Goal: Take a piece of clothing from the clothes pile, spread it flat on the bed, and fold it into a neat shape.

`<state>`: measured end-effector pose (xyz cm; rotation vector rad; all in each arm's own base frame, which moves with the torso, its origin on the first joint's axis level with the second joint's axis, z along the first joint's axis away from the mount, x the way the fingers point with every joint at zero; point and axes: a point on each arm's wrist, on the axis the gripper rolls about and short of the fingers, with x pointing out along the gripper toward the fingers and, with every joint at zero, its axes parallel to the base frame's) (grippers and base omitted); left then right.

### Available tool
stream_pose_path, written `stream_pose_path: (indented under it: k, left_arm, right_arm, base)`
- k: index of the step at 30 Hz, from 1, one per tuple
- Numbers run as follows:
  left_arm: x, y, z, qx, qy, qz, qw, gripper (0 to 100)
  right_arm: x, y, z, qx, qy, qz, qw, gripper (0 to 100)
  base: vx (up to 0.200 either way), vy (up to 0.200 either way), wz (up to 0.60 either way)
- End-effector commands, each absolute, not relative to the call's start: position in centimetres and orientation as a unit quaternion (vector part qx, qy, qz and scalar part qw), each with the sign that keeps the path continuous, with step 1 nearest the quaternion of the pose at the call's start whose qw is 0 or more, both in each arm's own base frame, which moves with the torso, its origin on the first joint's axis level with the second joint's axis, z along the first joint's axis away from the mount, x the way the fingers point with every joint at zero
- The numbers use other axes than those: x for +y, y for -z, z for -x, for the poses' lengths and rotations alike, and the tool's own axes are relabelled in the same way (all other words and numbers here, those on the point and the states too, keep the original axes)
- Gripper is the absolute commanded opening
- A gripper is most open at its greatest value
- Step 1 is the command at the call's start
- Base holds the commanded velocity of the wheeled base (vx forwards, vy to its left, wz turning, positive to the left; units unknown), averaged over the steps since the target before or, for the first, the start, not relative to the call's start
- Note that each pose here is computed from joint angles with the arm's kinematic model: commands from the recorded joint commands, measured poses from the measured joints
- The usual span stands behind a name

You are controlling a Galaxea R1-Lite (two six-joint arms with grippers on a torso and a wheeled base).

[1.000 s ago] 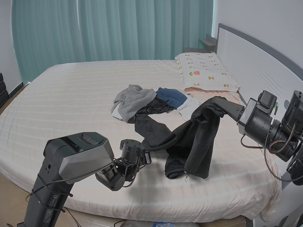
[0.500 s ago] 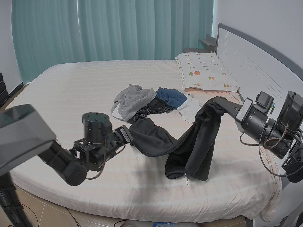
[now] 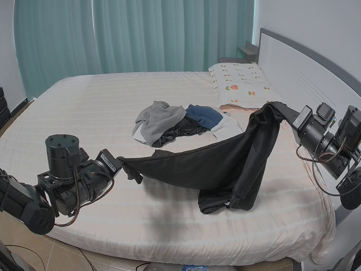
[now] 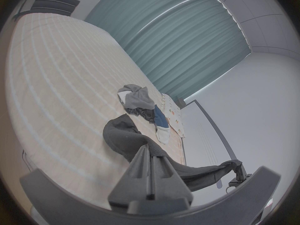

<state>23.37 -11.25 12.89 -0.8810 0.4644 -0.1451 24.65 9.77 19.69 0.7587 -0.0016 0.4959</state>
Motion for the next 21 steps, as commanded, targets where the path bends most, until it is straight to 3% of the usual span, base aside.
stream_pose_path:
  k: [1,12,21]
  left_arm:
    - [-10.6,-12.6,-22.5,0.228,0.063,0.421,0.876,0]
    - [-10.0,-13.3,-22.0,0.233,0.052,0.416,0.877,0]
    - [-10.0,-12.7,-21.8,0.263,0.063,0.414,0.869,0]
  right_arm:
    - [9.8,-18.6,-25.1,0.021,-0.229,-0.364,0.903,0]
    - [9.8,-16.9,-26.0,0.066,-0.204,-0.345,0.914,0]
    - [9.7,-16.8,-26.1,0.066,-0.202,-0.345,0.914,0]
  base:
    - [0.000,0.000,0.00]
    - [0.000,0.000,0.00]
    - [-0.200,0.000,0.00]
